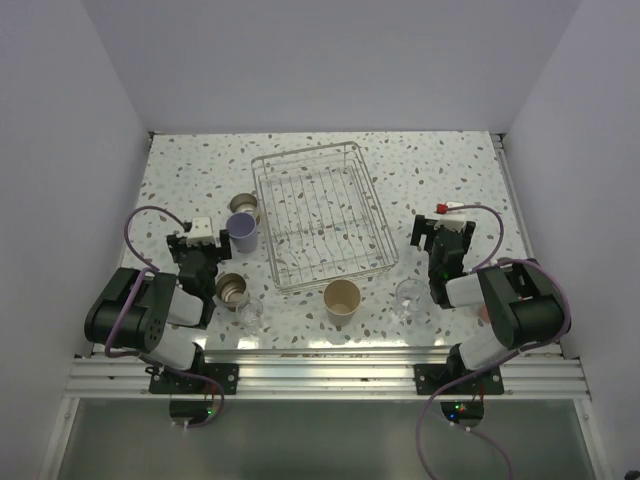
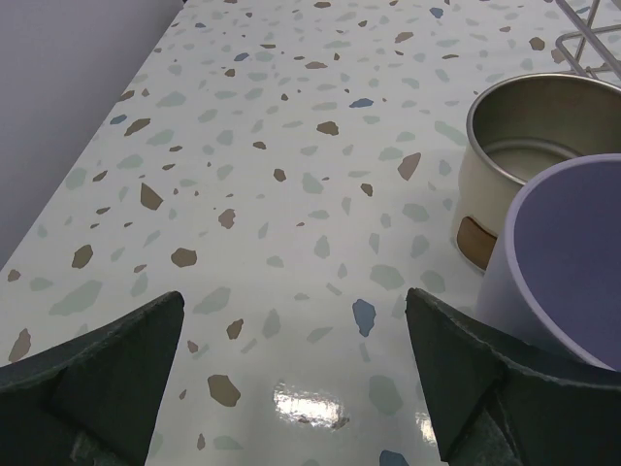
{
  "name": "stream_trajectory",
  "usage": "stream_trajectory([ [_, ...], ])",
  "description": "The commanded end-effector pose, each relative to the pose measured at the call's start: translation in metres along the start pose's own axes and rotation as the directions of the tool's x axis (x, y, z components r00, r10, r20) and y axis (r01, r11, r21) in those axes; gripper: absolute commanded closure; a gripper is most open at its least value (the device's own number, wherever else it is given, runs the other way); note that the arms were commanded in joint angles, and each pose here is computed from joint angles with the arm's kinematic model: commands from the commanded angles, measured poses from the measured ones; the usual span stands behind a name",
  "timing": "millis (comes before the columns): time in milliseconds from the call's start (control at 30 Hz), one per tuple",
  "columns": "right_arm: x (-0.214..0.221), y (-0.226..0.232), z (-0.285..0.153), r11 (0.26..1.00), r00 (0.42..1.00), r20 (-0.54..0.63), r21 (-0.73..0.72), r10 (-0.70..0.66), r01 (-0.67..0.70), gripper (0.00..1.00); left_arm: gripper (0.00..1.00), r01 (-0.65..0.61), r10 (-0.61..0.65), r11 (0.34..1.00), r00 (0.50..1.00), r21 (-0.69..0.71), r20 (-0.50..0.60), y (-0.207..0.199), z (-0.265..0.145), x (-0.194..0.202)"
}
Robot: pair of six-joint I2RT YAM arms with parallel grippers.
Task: Load the cups into the dish rack
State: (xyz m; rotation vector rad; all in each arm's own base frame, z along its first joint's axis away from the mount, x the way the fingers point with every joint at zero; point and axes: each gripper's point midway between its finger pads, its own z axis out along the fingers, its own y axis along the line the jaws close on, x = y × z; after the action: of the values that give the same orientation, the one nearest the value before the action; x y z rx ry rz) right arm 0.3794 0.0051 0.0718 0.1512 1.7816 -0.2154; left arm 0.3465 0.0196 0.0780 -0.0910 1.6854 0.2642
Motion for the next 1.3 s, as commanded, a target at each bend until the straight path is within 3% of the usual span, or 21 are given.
stream_trajectory([
  [0, -0.016, 0.002, 0.001, 1.0, 0.998, 0.056, -0.005, 0.018, -0.018, 0.02, 0.0, 0.071, -0.069, 0.997, 0.986, -0.009, 0.154, 0.002, 0.006, -0.041],
  [533, -0.016, 0.0, 0.0, 1.0, 0.998, 0.059, 0.004, 0.015, -0.015, 0.02, 0.0, 0.071, -0.069, 0.997, 0.986, -0.009, 0.154, 0.002, 0.006, -0.041],
  [633, -0.018, -0.014, 0.0, 0.994, 0.996, 0.068, 0.089, 0.052, -0.058, 0.02, 0.0, 0.07, -0.068, 0.997, 0.986, -0.009, 0.152, 0.002, 0.006, -0.041],
  [1000, -0.022, -0.01, -0.002, 0.997, 0.997, 0.068, 0.063, 0.042, -0.046, 0.02, 0.0, 0.071, -0.069, 0.997, 0.986, -0.008, 0.15, 0.002, 0.006, -0.041],
  [1233, -0.049, -0.01, -0.007, 0.998, 0.998, 0.053, 0.061, 0.024, -0.027, 0.02, 0.0, 0.103, -0.091, 0.992, 0.981, -0.066, 0.169, 0.012, 0.006, -0.047],
  [1267, -0.056, -0.011, -0.011, 0.998, 0.998, 0.065, 0.057, 0.025, -0.028, 0.02, 0.0, 0.08, -0.073, 0.995, 0.99, -0.057, 0.12, 0.009, 0.007, -0.038],
])
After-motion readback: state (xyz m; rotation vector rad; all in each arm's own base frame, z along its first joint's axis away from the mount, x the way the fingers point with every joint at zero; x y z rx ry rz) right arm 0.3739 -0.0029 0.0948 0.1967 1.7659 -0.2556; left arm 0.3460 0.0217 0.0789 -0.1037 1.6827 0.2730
